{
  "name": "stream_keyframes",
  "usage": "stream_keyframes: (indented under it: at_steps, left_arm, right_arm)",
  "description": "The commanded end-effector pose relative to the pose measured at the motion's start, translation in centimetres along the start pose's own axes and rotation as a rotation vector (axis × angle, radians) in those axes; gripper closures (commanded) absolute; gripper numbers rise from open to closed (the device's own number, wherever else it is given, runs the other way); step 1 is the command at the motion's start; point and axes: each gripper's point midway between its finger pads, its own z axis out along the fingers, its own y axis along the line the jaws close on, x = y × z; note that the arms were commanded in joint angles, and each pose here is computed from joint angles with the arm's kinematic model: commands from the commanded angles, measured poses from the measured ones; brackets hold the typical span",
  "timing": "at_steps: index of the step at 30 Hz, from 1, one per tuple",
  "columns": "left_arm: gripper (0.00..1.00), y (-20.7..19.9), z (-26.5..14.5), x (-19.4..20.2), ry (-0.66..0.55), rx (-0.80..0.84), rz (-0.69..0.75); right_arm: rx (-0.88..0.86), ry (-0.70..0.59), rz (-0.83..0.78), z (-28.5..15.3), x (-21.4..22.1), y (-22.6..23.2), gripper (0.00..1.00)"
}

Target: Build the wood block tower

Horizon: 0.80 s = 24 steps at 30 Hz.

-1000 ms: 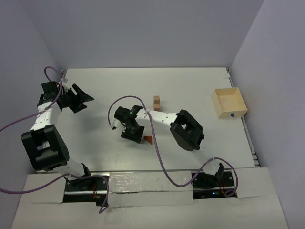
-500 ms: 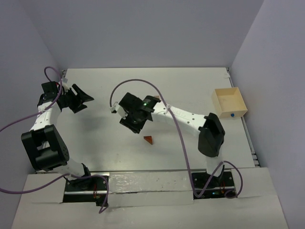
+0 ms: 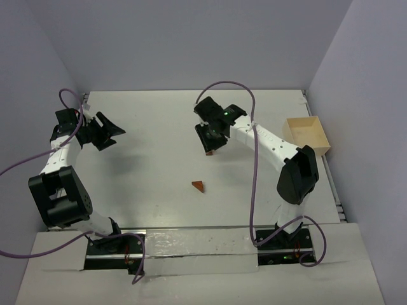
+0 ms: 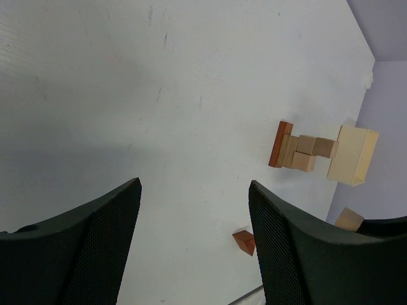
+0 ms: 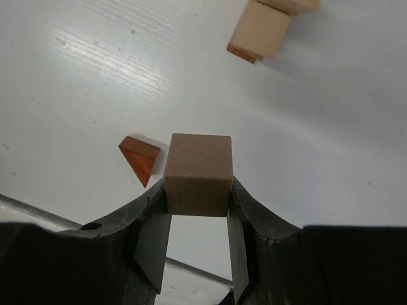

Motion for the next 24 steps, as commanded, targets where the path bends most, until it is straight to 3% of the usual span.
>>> stream_keyframes:
  at_steps: [1,12,24]
  left_arm:
    - [0.25,-0.6,-0.1,-0.9,-0.03,0.022,0.014]
    - [0.25,-0.2,0.0,-0.8,-0.027,0.011,0.01]
    - [0.25,-0.1,0.1,-0.8,-0.028,0.006,0.013]
  right_arm:
    - [0.084,-0.088,0.132,-2.8,-0.7,-0.8,1.0]
    - [0.092,0.009,0.28,-1.0,-0.1,-1.6,1.0]
    - [0.132,0.012,0.332,0.9,-2.4,-1.6,1.0]
